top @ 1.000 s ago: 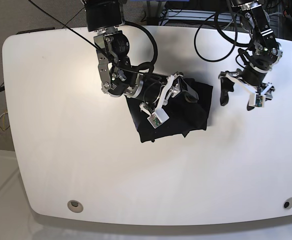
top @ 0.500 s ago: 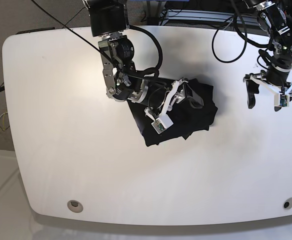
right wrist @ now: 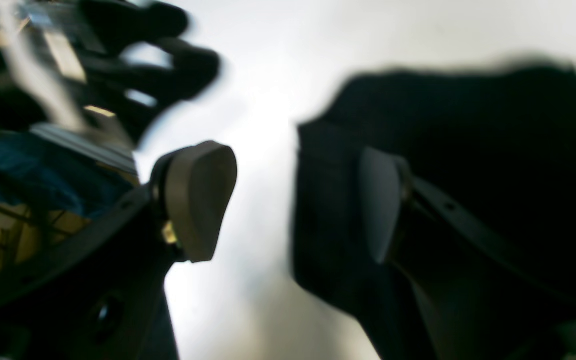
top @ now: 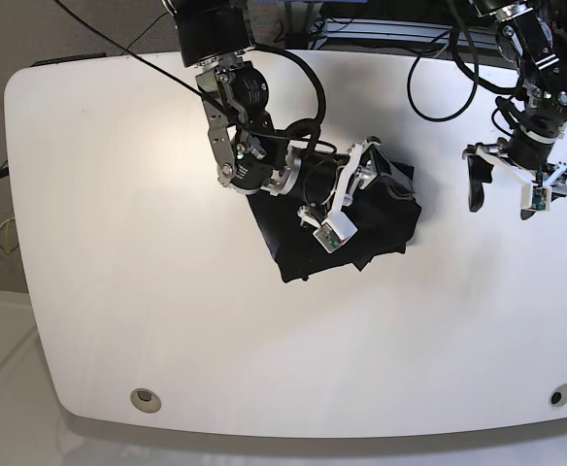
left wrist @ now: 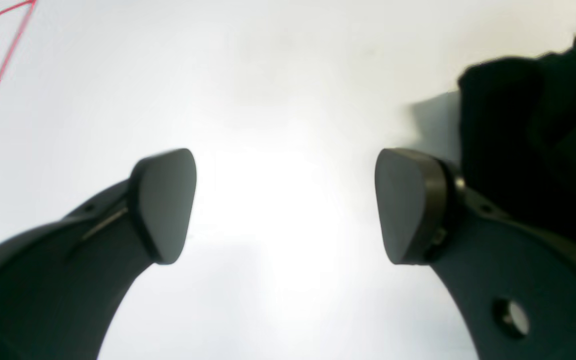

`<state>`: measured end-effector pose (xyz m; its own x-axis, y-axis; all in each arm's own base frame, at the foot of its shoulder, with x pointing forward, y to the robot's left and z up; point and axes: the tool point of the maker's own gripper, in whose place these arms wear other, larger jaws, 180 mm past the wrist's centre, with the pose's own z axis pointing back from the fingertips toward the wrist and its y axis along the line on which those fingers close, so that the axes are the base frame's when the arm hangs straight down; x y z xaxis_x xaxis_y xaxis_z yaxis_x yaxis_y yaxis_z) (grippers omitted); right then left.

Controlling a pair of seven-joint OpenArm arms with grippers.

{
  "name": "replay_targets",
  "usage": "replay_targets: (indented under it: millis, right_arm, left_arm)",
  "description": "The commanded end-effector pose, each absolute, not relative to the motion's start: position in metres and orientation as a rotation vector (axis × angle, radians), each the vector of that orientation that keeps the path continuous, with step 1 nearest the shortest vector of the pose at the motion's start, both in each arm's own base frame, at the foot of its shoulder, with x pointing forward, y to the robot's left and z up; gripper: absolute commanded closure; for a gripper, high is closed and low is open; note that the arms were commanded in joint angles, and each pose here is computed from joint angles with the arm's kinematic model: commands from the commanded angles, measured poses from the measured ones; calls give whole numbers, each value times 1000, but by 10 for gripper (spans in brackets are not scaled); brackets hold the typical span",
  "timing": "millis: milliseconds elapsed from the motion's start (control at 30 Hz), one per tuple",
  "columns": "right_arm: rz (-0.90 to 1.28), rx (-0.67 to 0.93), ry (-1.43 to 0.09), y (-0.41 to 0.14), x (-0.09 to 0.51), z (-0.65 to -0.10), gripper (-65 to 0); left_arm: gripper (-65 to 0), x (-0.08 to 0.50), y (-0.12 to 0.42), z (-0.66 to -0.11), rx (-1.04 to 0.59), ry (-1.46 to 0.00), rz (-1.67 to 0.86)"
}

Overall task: Fold the T-shirt properly
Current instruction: 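Move the open left gripper away from the black bundle, then grasp the bundle edges with both grippers and pull them apart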

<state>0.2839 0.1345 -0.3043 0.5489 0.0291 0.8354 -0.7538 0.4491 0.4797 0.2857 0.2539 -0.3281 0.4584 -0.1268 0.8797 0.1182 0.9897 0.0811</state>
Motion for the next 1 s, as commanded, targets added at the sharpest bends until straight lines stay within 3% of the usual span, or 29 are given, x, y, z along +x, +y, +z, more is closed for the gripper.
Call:
replay_targets:
  millis: [0, 67, 167, 233, 367, 433, 533, 967]
  right_arm:
    - [584, 1042, -999, 137, 291, -261, -394]
    - [595, 1043, -1025, 136, 291, -253, -372]
    - [607, 1041, -1056, 135, 293, -243, -287]
    - [610, 1039, -1070, 134, 294, -238, -208]
    - [618, 1034, -1091, 133, 298, -232, 0]
    - [615, 1020, -1105, 129, 304, -230, 0]
    - [590, 999, -1130, 119, 314, -226, -5]
    - [509, 916, -1170, 83, 372, -224, 0]
  left_arm:
    - [-518, 296, 241, -308, -9, -1157, -190]
    - [-498, 297, 229, -306, -31, -1169, -199]
    - [-422, 300, 213, -297, -54, -1195, -223]
    - [-352, 302, 205, -292, -63, -1211, -243]
    - [-134, 305, 182, -283, -102, -1240, -278]
    - [-51, 305, 172, -280, -121, -1248, -299]
    - [0, 306, 154, -282, -168, -1248, -310]
    - [0, 288, 85, -302, -347, -1193, -331]
